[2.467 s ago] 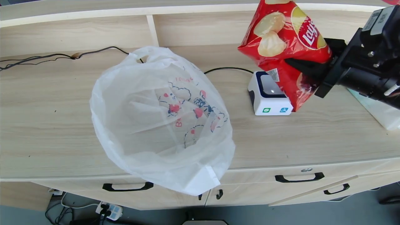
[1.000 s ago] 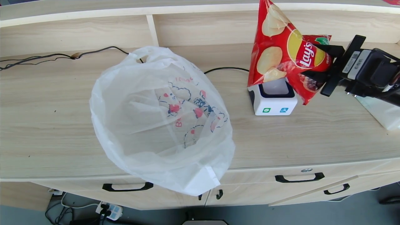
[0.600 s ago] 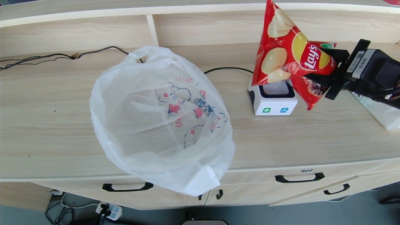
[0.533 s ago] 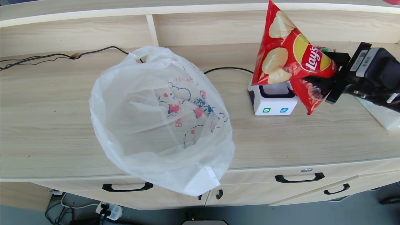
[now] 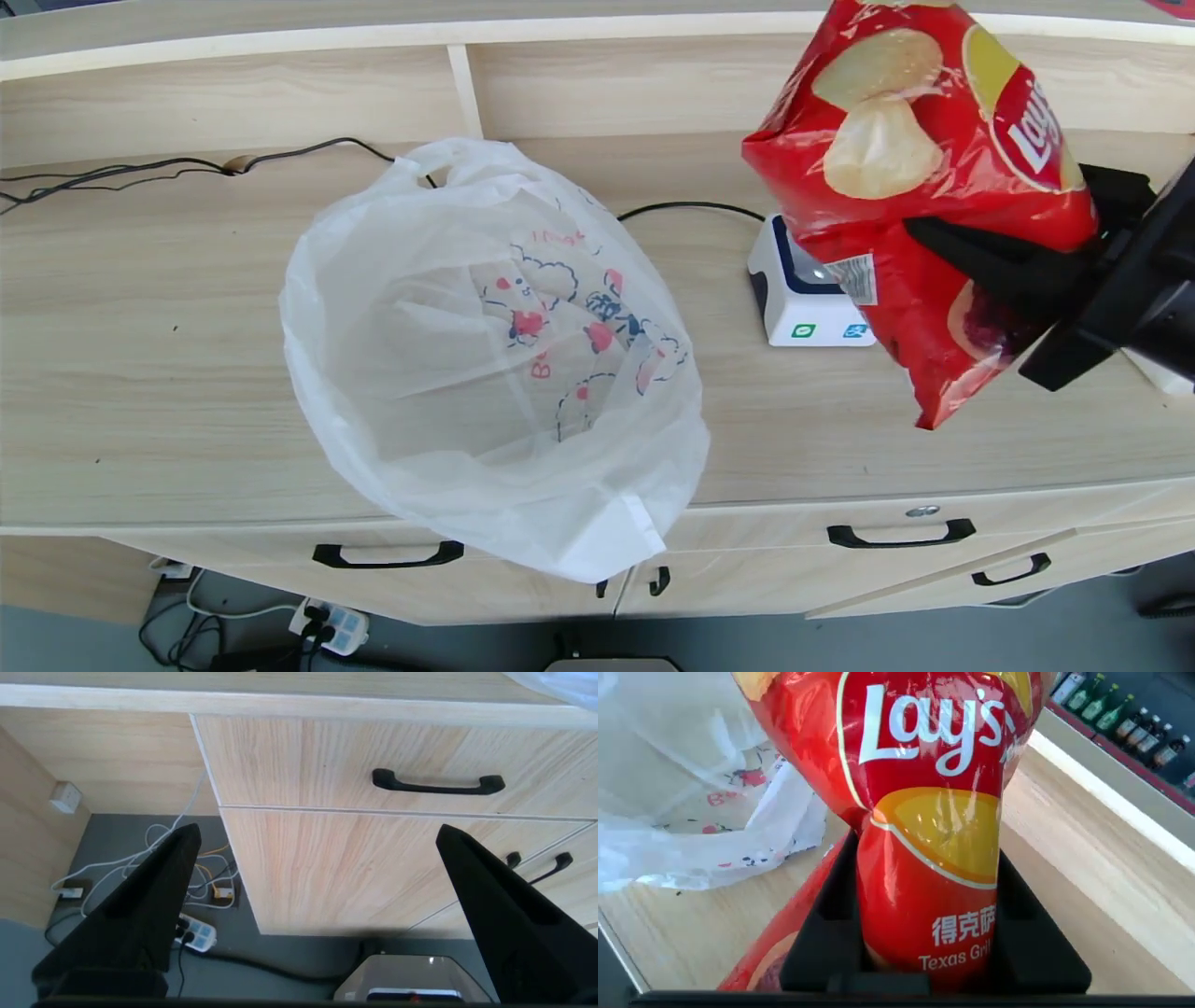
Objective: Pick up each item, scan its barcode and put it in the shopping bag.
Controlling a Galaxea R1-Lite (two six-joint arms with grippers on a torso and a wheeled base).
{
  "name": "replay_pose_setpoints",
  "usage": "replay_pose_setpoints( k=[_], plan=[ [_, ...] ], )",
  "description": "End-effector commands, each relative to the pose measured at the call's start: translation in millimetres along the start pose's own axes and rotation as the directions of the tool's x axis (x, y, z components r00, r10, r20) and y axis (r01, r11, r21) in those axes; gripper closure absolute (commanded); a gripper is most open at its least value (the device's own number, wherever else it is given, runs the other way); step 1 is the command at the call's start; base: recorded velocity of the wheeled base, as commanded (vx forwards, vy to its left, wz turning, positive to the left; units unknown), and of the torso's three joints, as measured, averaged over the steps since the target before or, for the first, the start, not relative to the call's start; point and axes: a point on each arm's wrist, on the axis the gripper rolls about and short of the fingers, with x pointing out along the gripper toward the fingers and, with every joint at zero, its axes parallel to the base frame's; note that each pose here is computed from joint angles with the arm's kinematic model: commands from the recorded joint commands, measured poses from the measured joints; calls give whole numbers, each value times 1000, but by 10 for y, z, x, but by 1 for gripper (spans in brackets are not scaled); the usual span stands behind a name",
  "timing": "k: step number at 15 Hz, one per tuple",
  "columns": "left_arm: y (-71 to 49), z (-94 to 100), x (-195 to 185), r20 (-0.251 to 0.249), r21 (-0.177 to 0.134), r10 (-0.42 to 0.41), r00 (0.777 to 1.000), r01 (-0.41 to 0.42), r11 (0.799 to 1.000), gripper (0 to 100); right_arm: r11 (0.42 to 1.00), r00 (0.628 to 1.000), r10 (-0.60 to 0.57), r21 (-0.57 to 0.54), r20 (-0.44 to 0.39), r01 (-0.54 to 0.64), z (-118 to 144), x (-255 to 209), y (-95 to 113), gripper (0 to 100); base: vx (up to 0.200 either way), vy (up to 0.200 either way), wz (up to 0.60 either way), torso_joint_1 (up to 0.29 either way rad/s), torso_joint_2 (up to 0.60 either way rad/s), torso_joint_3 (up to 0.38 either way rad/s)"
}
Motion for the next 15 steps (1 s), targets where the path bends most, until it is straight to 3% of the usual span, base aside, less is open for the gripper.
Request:
replay_pose_setpoints(
  k=[1,3,9,15],
  plan=[
    [0,1,1,-1,0,0,1000,0,1000,0,999,997,-43,36,66,41,203,-111,-82,100,0,0,600,-7,2,7],
    [0,1,1,-1,0,0,1000,0,1000,0,988,989,-130,91,64,124,343,-205,-162,100,0,0,600,2,7,0],
    [0,1,1,-1,0,0,1000,0,1000,0,978,994,-105,177,-16,106,274,-356,-102,100,0,0,600,-2,1,6],
    [0,1,1,-1,0,0,1000,0,1000,0,926,988,10,374,-152,48,-130,-366,180,100,0,0,0,0,0,0]
  ],
)
